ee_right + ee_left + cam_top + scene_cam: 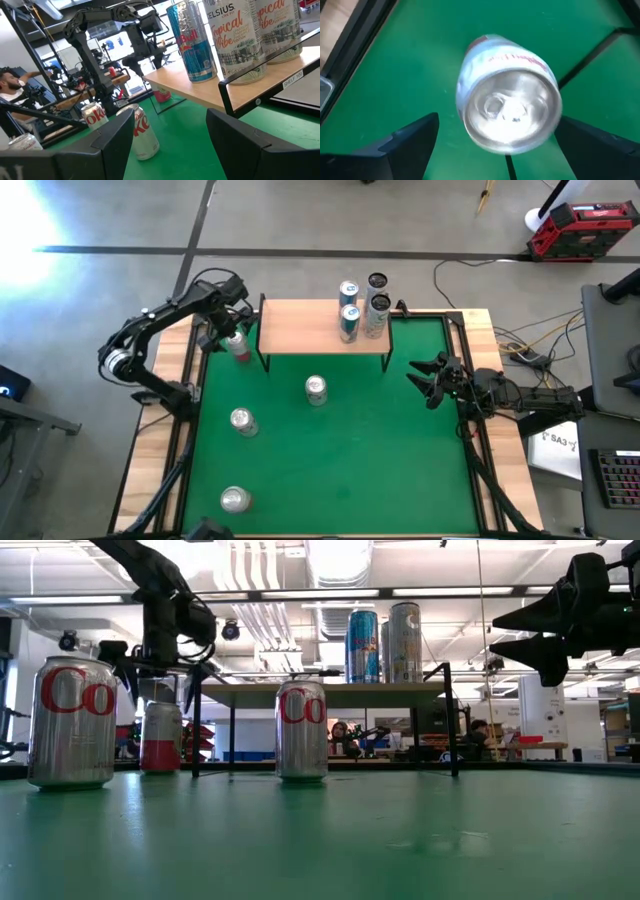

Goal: Place canned beverage on shelf
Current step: Put the top pink-white soda can on the shelf

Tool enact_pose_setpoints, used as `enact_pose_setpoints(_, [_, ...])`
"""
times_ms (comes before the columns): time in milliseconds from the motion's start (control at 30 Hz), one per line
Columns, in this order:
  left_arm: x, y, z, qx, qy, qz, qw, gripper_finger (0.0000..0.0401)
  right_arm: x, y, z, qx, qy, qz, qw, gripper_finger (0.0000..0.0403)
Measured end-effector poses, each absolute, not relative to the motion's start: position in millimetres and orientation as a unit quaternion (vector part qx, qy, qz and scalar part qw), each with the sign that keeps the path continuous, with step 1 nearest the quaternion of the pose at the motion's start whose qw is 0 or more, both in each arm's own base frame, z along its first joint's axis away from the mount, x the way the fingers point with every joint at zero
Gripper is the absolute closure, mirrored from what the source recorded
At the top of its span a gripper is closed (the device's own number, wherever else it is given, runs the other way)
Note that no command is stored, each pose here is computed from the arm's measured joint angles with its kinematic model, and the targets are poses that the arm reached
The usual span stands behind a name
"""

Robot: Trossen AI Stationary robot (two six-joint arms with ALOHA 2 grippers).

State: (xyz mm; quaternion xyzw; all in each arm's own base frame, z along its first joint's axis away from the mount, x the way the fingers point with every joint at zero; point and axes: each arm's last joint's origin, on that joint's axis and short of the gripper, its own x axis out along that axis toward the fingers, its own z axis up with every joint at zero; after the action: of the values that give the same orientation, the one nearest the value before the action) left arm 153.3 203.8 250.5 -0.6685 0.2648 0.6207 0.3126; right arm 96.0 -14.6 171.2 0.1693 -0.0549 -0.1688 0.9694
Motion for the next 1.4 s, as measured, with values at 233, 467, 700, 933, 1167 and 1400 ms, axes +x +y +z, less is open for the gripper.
enact_pose_setpoints(233, [151,203,236,-0.672,0.243,0.62,0.324,0.008,96,-15,171,0.169,-0.055,-0.169,0.969,0.0165])
enact_pose_setpoints(467, [150,201,236,-0.644,0.29,0.602,0.373,0.014,96,-15,171,0.169,-0.055,-0.169,0.969,0.0165])
enact_pose_setpoints(700, [149,199,243,-0.536,0.416,0.51,0.529,0.014,96,-15,171,0.169,-0.055,-0.169,0.969,0.0165])
enact_pose_setpoints(933, [144,193,252,-0.441,0.485,0.44,0.614,0.0106,96,-15,171,0.169,-0.055,-0.169,0.969,0.0165])
enact_pose_setpoints(1167, [140,186,254,-0.348,0.564,0.339,0.667,0.0109,96,-15,171,0.169,-0.055,-0.169,0.969,0.0165])
enact_pose_setpoints(1400, [139,183,248,-0.303,0.62,0.259,0.676,0.0109,96,-15,171,0.169,-0.055,-0.169,0.969,0.0165])
